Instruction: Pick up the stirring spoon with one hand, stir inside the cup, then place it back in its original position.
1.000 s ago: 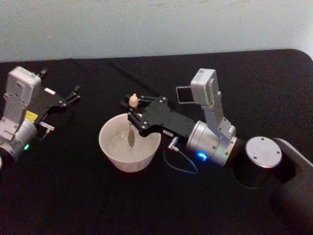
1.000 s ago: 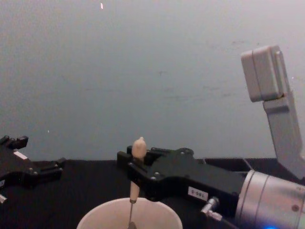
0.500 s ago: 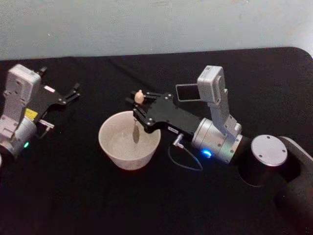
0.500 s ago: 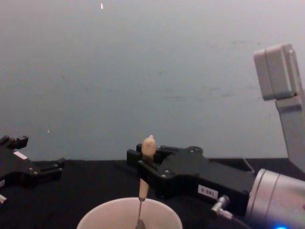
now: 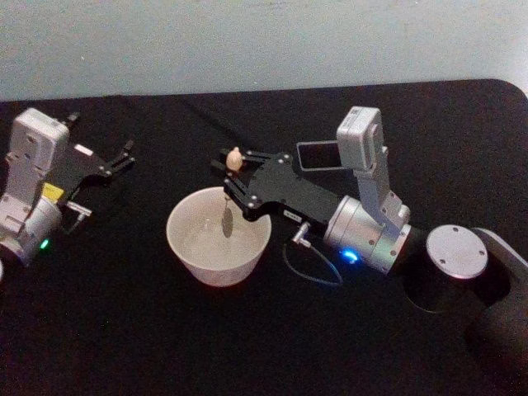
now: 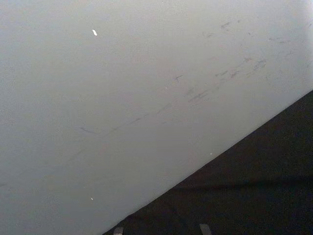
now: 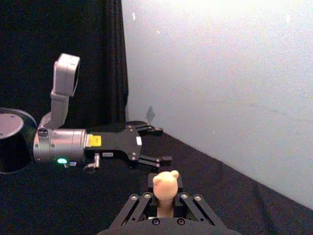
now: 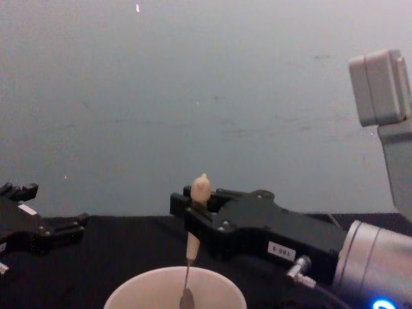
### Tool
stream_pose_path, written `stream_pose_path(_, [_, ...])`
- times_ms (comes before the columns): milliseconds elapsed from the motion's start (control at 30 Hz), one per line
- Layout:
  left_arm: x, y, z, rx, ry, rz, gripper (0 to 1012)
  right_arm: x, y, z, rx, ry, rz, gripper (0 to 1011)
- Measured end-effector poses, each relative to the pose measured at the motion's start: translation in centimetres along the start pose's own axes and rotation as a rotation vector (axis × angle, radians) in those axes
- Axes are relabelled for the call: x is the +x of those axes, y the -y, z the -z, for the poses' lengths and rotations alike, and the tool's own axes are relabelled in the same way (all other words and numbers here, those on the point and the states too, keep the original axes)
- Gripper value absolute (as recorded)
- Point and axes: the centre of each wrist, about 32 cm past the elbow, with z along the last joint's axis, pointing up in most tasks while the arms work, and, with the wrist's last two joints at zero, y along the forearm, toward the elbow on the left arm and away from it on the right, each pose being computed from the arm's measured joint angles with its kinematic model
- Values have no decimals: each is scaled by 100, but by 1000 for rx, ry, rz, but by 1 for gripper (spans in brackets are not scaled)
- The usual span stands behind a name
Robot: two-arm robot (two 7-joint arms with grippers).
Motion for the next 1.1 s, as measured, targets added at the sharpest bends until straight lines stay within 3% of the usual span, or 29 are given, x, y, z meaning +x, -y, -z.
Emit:
stream_pose_path(667, [0,0,0,0,0,0,1001,18,38,-381,108,30,-25,161])
stream_pose_path(1100, [0,0,0,0,0,0,1001,123,136,-607,177,63,29,161])
